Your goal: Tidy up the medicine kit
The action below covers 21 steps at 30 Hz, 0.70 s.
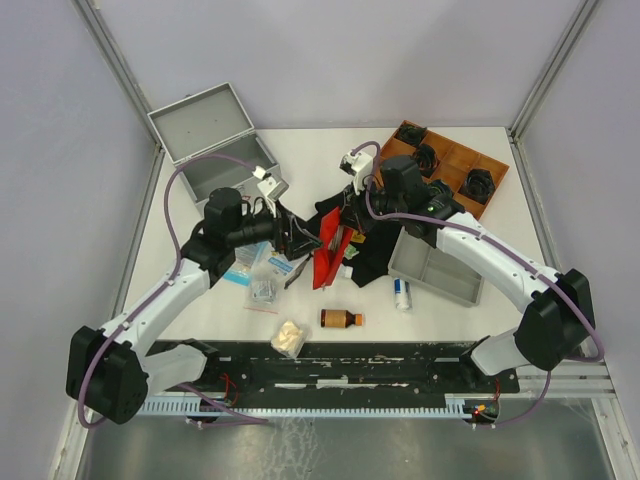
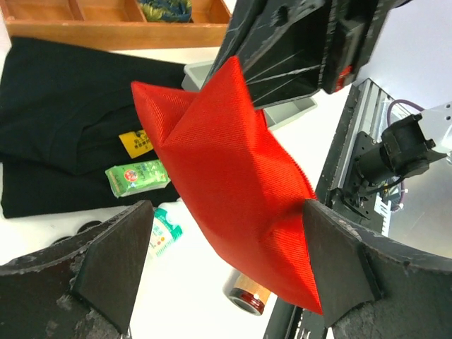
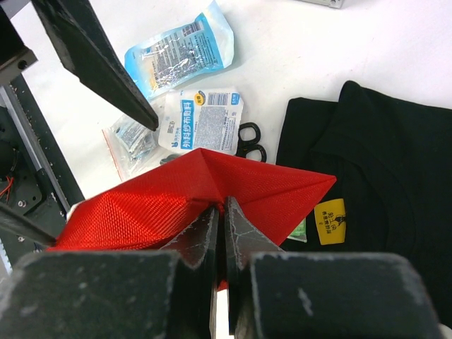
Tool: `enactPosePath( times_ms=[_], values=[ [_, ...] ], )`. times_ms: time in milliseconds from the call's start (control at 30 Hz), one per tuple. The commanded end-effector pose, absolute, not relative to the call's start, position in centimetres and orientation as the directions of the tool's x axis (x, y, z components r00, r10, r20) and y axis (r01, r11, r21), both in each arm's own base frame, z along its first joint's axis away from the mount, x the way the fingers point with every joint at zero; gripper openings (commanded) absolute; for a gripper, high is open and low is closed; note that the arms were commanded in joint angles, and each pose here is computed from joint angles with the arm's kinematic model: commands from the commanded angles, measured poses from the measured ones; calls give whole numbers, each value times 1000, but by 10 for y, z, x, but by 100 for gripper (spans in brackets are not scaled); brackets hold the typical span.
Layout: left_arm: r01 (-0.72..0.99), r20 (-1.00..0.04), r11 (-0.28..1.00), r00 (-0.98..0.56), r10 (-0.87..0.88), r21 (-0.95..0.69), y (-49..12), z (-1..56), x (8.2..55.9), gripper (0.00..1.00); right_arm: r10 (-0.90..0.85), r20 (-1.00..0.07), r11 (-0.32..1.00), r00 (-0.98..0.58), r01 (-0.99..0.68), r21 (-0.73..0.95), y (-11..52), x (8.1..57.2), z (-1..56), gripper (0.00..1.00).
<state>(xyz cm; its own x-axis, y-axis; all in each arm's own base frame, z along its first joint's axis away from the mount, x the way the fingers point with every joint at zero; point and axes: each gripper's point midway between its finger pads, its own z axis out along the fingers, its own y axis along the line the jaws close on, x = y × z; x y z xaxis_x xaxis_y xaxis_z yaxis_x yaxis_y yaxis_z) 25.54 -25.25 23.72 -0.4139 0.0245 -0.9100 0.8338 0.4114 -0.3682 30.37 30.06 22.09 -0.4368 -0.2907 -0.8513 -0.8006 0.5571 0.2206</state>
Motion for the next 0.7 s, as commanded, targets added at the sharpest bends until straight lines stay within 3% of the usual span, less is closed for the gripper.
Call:
enactPosePath(
  times_ms=[0,233,467,667],
  values=[
    [830,-911,438,-408,54,-345,-254,231,263,92,-255,-894,539,-369,-821,185,305,310,251,1],
    [833,-901,418,-428,75,-362,-263,225,260,92,-249,-890,564,-383,-804,188,304,314,252,1],
    [847,-891,341,-451,52,-408,-271,233,249,100,-257,-882,584,-395,-791,184,301,318,248,0],
    [835,-896,382,-442,39,-396,-269,232,256,100,-252,-880,576,-403,-793,199,304,316,248,1]
  ],
)
